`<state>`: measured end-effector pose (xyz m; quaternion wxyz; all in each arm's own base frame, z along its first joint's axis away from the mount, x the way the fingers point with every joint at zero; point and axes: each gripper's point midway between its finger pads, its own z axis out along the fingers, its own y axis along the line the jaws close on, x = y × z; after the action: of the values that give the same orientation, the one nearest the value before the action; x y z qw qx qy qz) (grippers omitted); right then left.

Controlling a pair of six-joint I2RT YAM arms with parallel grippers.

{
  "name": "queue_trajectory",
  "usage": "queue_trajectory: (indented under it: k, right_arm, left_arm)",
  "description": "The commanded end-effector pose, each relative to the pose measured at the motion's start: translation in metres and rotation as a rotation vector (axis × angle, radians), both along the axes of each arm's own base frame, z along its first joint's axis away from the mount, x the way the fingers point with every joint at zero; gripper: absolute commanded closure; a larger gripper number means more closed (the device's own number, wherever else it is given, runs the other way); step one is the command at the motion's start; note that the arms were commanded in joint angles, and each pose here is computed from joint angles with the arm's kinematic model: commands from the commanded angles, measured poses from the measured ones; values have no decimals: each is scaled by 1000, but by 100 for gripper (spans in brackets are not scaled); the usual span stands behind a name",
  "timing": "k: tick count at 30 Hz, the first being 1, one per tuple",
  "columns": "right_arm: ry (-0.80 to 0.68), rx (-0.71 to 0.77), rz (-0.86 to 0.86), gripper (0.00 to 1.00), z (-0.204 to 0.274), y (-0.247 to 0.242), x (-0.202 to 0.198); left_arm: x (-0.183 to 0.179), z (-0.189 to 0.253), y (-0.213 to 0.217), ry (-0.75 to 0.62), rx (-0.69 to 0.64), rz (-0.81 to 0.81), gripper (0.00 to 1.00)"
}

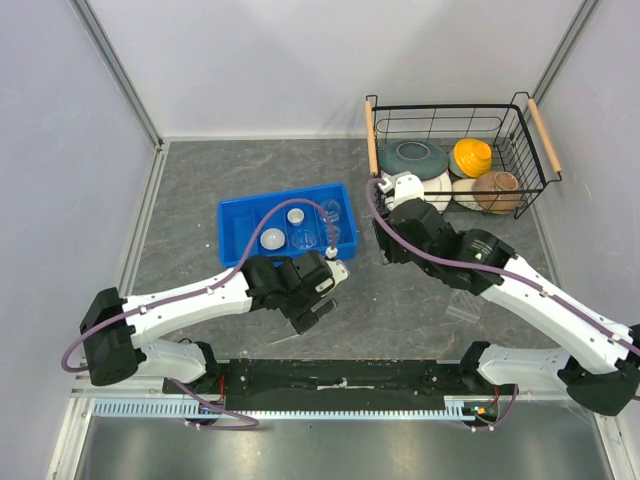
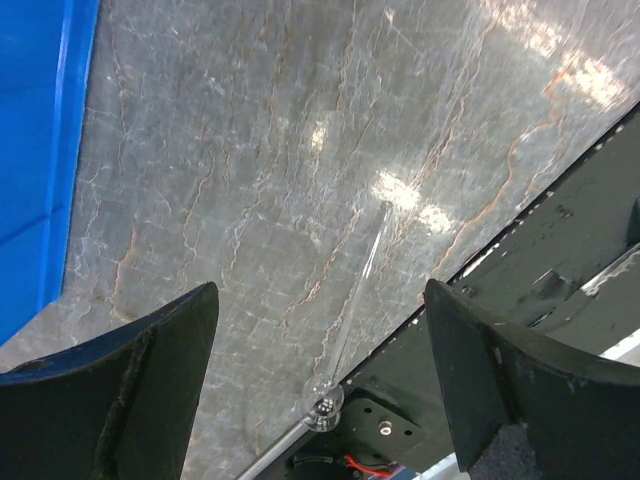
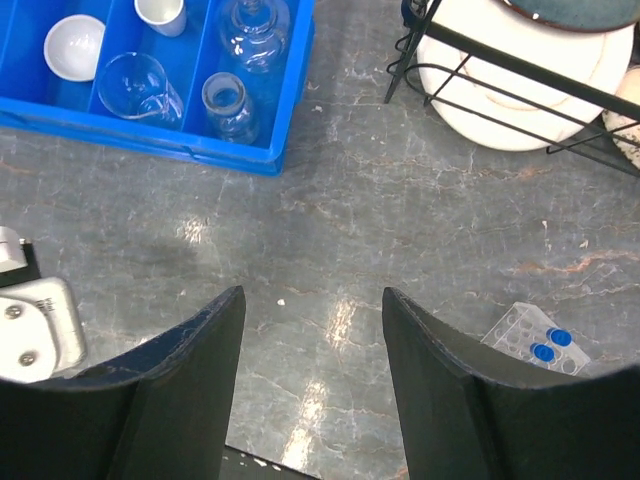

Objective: Organize the chemistry lab equipment

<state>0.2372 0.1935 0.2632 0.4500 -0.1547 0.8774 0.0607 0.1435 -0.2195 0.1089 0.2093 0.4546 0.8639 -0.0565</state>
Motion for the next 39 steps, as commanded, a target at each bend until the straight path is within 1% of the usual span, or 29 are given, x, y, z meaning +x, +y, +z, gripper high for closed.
queue_trajectory:
  k: [1, 3, 5, 7, 8, 11, 14, 15, 17, 19, 22, 29, 35, 39]
  right_arm:
    - [22, 56, 30, 36, -2, -1, -15]
    - [28, 60, 40, 36, -5, -2, -19]
    - [24, 62, 41, 35, -6, -5, -22]
    - [26, 62, 44, 35, -9, -7, -24]
    - [27, 61, 46, 35, -10, -8, -25]
    - [28, 47, 42, 35, -15, -12, -26]
    - [34, 54, 49, 35, -19, -10, -27]
    - [34, 56, 51, 35, -20, -9, -26]
    - [45, 54, 57, 35, -25, -5, -26]
    - [56, 42, 59, 35, -30, -2, -24]
    - [68, 39, 67, 35, -33, 5, -21]
    - [72, 37, 67, 35, -36, 16, -13]
    - [87, 29, 75, 35, -45, 29, -7]
    - [88, 23, 79, 35, -49, 38, -1]
  left_arm:
    - [3, -1, 6, -41, 110, -38, 10]
    - [7, -2, 7, -49, 159, -29, 11]
    - [10, -13, 15, -37, 275, -41, 11]
    - [12, -16, 14, -37, 333, -77, 13]
    - [11, -25, 19, -22, 399, -131, 13]
    - [10, -36, 27, -4, 469, -170, 13]
    - [-3, -49, 30, 55, 463, -235, 15]
    - [-3, -50, 29, 46, 435, -243, 16]
    - [-8, -54, 37, 58, 442, -248, 16]
    - [-10, -53, 34, 52, 402, -259, 16]
    - [-12, -48, 32, 54, 379, -274, 16]
    - [-18, -59, 44, 83, 424, -319, 17]
    - [-30, -65, 47, 104, 418, -376, 17]
    - [-41, -64, 43, 88, 383, -447, 18]
